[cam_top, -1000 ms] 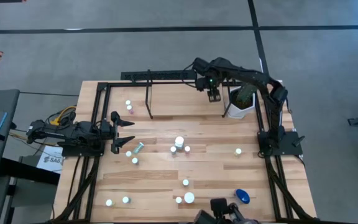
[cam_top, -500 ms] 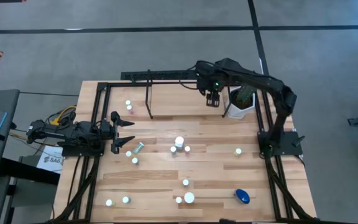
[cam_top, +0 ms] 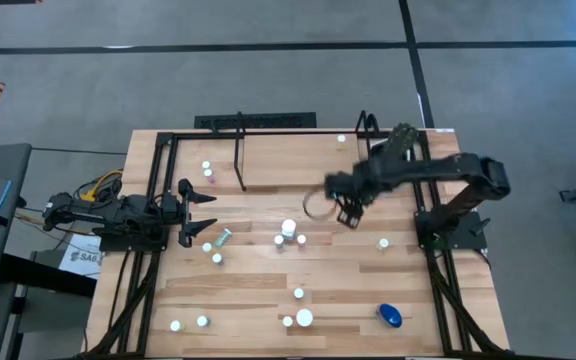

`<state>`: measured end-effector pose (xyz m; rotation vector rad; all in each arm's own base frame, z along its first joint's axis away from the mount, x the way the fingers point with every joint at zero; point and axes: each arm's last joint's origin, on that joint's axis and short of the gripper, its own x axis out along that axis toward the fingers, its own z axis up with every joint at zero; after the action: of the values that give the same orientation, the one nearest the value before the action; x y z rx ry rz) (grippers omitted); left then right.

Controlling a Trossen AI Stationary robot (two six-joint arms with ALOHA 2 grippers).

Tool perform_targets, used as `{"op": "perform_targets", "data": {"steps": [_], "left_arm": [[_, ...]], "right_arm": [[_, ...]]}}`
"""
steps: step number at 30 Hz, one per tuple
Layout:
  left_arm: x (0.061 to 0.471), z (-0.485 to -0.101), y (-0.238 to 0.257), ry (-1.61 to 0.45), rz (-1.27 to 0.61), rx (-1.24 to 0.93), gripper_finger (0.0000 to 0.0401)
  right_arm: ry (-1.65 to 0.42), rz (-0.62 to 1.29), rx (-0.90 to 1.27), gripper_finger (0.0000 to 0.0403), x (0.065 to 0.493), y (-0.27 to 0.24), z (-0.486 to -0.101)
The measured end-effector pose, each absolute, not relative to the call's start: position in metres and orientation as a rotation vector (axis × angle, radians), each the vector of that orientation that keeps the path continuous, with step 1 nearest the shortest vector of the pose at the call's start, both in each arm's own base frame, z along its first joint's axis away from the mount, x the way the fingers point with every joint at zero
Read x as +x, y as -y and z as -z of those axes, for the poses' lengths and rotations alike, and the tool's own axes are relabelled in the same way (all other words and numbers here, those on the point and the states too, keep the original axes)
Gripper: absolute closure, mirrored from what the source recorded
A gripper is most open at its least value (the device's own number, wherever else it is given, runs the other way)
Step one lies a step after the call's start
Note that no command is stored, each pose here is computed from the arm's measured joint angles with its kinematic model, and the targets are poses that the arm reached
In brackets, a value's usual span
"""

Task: Pick and place medicine bottles onto shelf by color
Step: Put the yellow pill bottle on the shelf

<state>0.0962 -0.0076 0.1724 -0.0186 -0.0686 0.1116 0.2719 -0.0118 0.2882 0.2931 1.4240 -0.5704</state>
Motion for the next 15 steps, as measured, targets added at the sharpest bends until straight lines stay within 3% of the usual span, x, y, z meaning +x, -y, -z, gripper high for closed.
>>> {"op": "perform_targets", "data": {"steps": [8, 15], "left_arm": [[0.096, -0.172, 0.008, 0.069, -0.112, -0.019, 0.0113], [0.096, -0.172, 0.008, 0.069, -0.112, -0.019, 0.0113]], "right_arm": [[-1.427, 0.803, 0.537, 0.0152, 0.244, -0.048, -0.244], [-1.412, 0.936, 0.647, 0.0152, 0.231, -0.069, -0.226]]}}
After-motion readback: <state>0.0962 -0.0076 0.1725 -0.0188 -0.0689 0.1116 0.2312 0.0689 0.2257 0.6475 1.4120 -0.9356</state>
